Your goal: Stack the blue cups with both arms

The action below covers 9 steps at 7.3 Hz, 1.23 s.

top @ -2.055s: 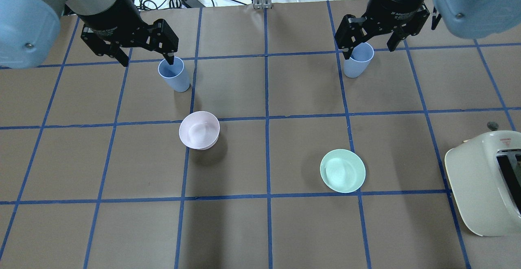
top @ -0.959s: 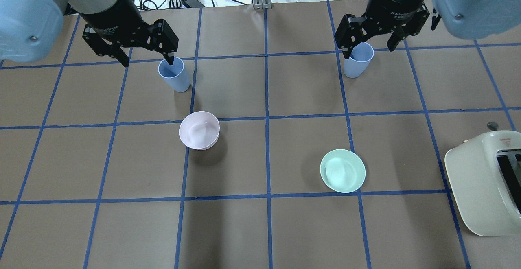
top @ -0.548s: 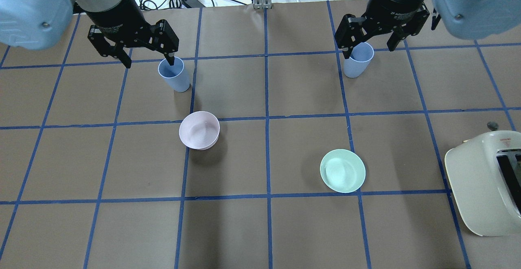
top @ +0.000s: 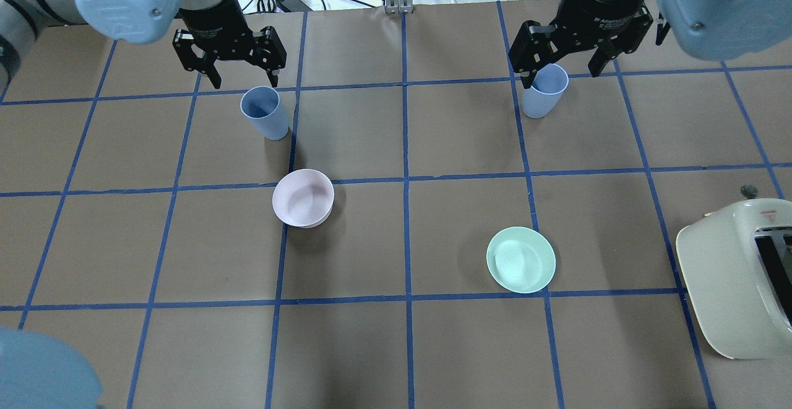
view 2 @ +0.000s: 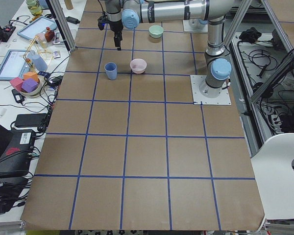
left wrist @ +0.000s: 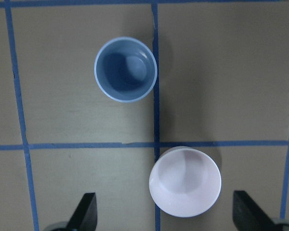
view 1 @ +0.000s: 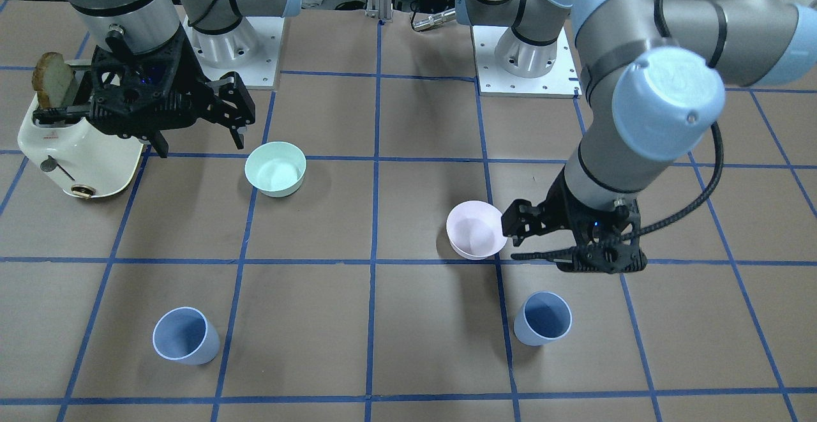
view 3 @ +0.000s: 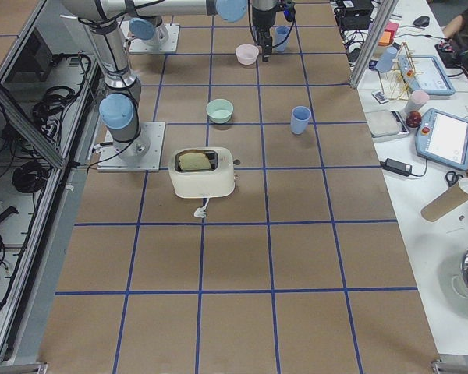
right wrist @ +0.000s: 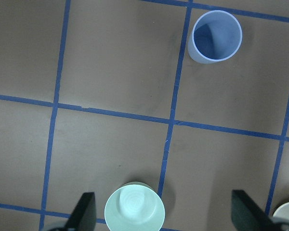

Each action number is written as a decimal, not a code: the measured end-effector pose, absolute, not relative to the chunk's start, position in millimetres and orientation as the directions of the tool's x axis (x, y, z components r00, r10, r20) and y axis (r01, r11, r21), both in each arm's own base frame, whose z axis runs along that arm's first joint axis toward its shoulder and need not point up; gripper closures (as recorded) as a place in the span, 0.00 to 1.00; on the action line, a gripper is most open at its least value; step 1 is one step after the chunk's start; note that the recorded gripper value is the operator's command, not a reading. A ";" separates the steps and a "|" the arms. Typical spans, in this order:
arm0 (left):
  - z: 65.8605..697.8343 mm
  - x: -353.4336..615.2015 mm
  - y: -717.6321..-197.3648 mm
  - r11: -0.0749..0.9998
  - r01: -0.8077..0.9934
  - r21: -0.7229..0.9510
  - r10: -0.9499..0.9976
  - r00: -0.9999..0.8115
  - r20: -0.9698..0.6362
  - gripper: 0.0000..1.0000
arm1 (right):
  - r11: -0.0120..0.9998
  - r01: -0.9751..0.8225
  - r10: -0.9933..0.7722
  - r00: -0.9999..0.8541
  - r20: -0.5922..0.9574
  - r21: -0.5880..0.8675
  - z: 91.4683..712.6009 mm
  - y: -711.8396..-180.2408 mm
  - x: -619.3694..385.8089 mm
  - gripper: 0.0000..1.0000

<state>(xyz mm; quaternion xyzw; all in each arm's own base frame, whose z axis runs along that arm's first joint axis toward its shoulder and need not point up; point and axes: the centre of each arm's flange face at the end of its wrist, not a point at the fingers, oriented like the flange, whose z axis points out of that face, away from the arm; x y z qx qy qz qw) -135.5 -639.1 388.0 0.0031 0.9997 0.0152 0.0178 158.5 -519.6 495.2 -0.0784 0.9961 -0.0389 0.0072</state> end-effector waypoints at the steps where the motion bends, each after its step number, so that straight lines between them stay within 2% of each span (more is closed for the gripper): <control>1: 357.7 -133.5 -660.2 1.000 0.004 0.021 0.005 -0.999 -0.041 0.00 | 0.985 -0.149 -0.151 -0.989 -0.012 -0.085 494.2 -523.5 155.4 0.00; 3: 304.5 -124.5 -684.6 0.999 -0.003 0.032 -0.002 -0.999 -0.044 0.03 | 0.990 -0.113 -0.115 -0.993 -0.018 -0.082 477.7 -549.0 129.7 0.00; 4: 289.6 -122.4 -690.0 0.999 -0.004 0.037 -0.002 -0.999 -0.043 0.25 | 0.993 -0.088 -0.090 -0.996 -0.018 -0.079 462.0 -566.5 113.0 0.00; 5: 279.7 -122.0 -692.8 0.999 -0.003 0.044 -0.002 -0.999 -0.041 0.58 | 0.995 -0.071 -0.072 -0.997 -0.020 -0.073 444.8 -581.2 101.0 0.00; 6: 273.4 -122.1 -694.3 0.999 -0.003 0.049 -0.001 -0.999 -0.036 0.98 | 0.995 -0.064 -0.065 -0.998 -0.018 -0.076 426.0 -597.1 94.7 0.00; 9: 264.5 -124.7 -696.9 0.999 -0.002 0.053 0.000 -0.999 -0.033 1.00 | 0.993 -0.061 -0.062 -0.998 -0.007 -0.100 340.8 -655.4 71.8 0.00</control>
